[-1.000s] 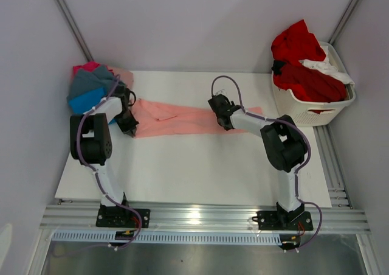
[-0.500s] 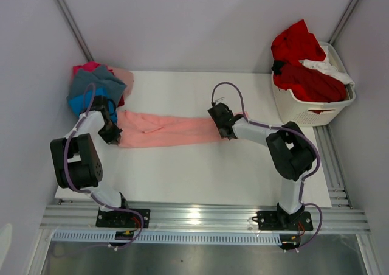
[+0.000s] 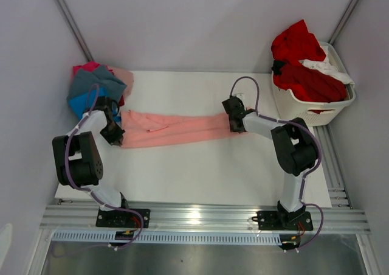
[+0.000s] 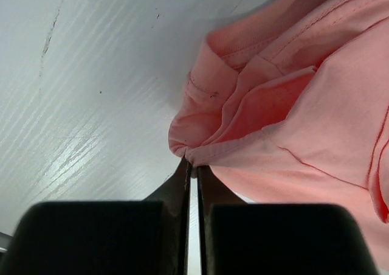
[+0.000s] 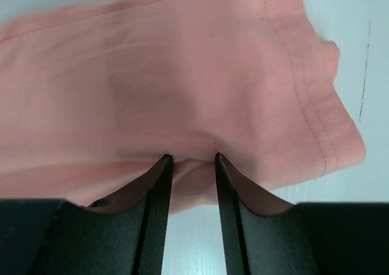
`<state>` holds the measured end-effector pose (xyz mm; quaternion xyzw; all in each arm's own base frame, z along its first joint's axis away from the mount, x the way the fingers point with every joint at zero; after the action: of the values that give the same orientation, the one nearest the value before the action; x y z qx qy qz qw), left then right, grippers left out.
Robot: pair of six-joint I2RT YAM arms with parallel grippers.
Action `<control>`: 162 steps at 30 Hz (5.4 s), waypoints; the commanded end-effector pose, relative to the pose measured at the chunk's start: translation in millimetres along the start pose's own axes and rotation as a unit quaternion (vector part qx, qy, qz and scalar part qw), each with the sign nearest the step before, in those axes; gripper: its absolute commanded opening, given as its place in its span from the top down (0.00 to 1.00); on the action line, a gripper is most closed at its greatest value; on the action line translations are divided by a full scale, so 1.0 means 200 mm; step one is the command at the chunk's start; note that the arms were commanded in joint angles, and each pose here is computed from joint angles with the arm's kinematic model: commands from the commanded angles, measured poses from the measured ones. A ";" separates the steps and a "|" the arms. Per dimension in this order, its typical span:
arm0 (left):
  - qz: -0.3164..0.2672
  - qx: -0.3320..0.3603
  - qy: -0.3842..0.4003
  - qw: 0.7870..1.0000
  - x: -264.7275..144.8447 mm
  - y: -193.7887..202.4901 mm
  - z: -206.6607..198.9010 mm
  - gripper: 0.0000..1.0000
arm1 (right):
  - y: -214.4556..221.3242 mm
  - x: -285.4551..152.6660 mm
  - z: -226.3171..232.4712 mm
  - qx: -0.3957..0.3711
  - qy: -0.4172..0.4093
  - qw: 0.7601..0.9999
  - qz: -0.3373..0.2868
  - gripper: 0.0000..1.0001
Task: Fold and stack the t-shirts
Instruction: Fold the other side of the tshirt into a rectangle, then rotate the tshirt 90 degrees
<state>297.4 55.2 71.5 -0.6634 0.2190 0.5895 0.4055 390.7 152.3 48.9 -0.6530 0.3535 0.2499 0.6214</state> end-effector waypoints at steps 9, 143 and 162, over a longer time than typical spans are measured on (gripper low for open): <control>-0.094 -0.024 0.051 0.994 -0.20 -0.10 -0.04 0.82 | -0.10 -0.19 -0.02 0.000 -0.006 0.998 -0.054 0.01; -0.257 0.133 0.289 0.913 -0.80 -0.07 -0.70 0.42 | -0.29 -0.73 0.62 0.004 -0.470 0.882 -0.032 0.01; -0.227 0.165 0.394 0.876 -0.66 0.76 -0.31 0.80 | -0.40 -0.67 1.43 -0.020 -0.737 0.661 0.139 0.19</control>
<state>192.9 -107.0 145.2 -0.7849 0.3090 0.1420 0.5179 429.3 429.4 150.6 -0.2693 -0.0879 0.6890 0.6671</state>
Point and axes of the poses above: each gripper's point midway between its finger pads, its own x axis out along the fingers, its own z axis along the line the jaws close on, y = z × x, the point moved 3 cm from there along -x, back along the fingers, and after that the axes turned 9 degrees about x, right-handed, at the moved point
